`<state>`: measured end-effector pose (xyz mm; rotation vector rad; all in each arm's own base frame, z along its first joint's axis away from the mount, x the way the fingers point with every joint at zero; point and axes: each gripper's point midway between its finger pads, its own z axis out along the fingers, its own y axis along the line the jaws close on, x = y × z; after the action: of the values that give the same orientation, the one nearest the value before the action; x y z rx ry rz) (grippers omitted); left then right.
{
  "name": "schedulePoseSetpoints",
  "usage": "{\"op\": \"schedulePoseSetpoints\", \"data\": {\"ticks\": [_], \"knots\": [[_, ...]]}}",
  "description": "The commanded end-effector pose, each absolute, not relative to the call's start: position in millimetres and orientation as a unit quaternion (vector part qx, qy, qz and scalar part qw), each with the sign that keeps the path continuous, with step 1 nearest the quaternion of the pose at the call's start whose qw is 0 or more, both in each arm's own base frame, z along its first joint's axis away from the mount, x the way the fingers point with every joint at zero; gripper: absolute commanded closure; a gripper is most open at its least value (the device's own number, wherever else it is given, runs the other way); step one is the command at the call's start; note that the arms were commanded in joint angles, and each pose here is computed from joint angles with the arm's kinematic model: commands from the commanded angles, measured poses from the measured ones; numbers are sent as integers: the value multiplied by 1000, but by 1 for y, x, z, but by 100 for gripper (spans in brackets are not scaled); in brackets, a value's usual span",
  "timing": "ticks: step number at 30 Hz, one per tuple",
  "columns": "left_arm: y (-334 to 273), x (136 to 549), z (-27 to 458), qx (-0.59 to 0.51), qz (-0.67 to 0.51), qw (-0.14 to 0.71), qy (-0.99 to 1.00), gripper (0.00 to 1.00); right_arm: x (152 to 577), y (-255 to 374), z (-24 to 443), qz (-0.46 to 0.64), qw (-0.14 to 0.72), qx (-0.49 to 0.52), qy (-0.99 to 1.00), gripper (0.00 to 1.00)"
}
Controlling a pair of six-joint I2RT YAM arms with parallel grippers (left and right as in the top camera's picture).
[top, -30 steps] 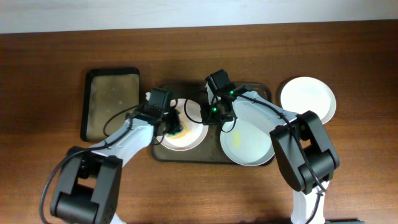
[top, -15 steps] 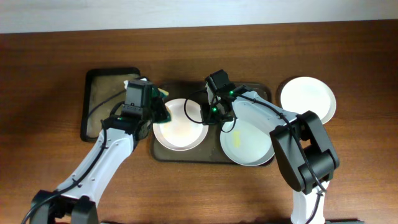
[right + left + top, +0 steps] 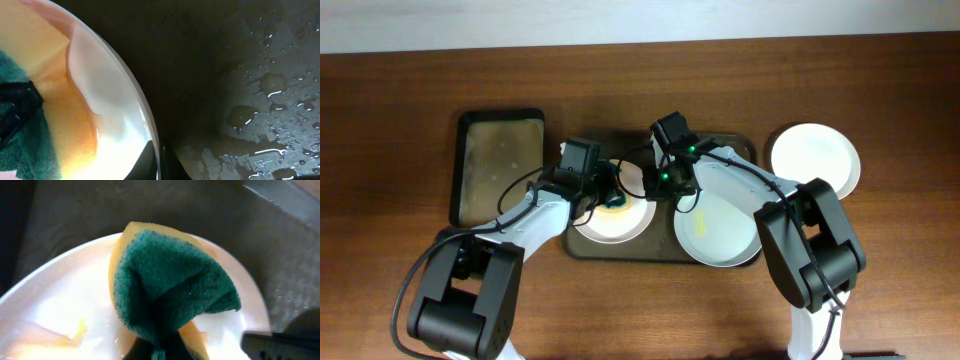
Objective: Clean dirty plates on tray and stack at the side
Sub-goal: 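Scrub the pink plate with the sponge in the left gripper, then lift the pink plate with the right gripper and move it right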
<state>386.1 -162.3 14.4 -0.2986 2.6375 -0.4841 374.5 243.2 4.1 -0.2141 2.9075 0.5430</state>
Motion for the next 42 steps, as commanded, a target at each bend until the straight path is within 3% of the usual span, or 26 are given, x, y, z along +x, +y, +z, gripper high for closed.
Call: {"op": "schedulePoseSetpoints", "data": {"ticks": [1, 8, 13, 24, 34, 42], "knots": [[-129, 378, -8, -109, -81, 214, 967, 100, 365, 222, -18, 127, 74, -61, 987, 96], [-41, 364, 6, -164, 102, 224, 955, 100, 365, 222, -18, 126, 73, -61, 987, 96], [-5, 362, 62, -190, 176, 284, 923, 100, 369, 224, -7, 131, 85, -64, 986, 96], [-37, 355, 158, -199, -20, 364, 910, 100, 395, 235, 82, 137, 174, -147, 964, 96], [32, 330, 154, -284, 26, 329, 900, 100, 408, 215, 228, -181, 369, -221, 885, 96], [63, 323, 153, -327, 43, 323, 887, 100, 372, 246, 284, -401, 399, -351, 746, 96]]}}
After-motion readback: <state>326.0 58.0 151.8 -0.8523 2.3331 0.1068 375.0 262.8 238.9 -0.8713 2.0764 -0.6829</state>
